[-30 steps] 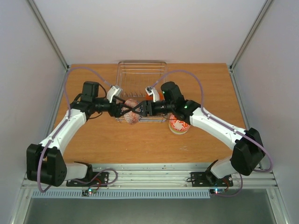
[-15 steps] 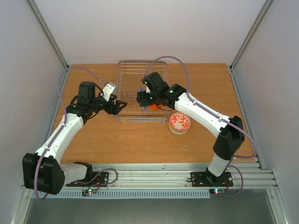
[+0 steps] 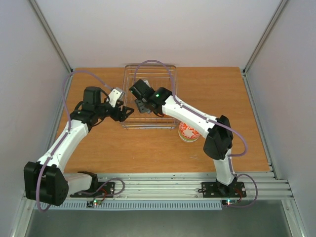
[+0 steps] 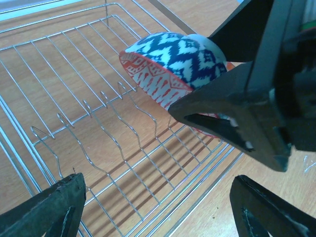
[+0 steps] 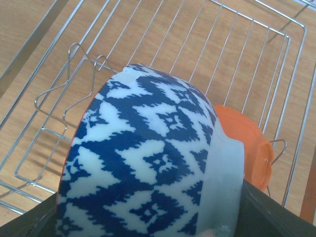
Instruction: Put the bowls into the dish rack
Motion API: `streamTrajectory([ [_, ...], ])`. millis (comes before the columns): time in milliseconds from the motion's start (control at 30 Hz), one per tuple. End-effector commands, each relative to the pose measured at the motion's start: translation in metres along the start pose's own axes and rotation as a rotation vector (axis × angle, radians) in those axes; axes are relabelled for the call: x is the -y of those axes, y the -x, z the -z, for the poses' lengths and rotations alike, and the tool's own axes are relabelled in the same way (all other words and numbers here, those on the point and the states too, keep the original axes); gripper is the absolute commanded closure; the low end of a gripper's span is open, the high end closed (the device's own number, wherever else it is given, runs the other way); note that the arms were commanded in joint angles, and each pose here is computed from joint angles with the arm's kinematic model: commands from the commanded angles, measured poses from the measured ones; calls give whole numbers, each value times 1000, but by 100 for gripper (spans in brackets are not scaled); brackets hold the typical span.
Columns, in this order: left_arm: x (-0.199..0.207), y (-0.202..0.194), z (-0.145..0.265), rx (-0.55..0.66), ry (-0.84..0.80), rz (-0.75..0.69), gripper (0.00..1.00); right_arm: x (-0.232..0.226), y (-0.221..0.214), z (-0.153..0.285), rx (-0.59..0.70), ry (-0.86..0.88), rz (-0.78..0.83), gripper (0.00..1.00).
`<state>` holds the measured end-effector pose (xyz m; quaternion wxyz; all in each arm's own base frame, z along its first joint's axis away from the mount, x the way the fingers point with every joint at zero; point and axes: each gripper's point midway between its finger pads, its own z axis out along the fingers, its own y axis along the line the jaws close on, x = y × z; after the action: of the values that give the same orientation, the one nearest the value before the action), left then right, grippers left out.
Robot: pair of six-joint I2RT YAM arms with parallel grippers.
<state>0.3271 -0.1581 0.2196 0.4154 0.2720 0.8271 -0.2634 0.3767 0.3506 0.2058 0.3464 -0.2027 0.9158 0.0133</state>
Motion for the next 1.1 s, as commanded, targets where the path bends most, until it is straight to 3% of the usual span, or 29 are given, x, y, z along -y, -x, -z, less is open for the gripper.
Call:
streamTrajectory([
  [0,3,6,-1,32,-19,-30,20,6,13,2,39,-105,47,99],
  [333,7,6,1,36,-38,-36,20,-4,15,-29,33,-218,112,99],
  [733,8,6,2,38,-38,-46,20,-28,-10,-72,-62,-207,162,99],
  [1067,-51,17,18,79,329,-17,20,-49,-44,-80,-149,-140,163,96],
])
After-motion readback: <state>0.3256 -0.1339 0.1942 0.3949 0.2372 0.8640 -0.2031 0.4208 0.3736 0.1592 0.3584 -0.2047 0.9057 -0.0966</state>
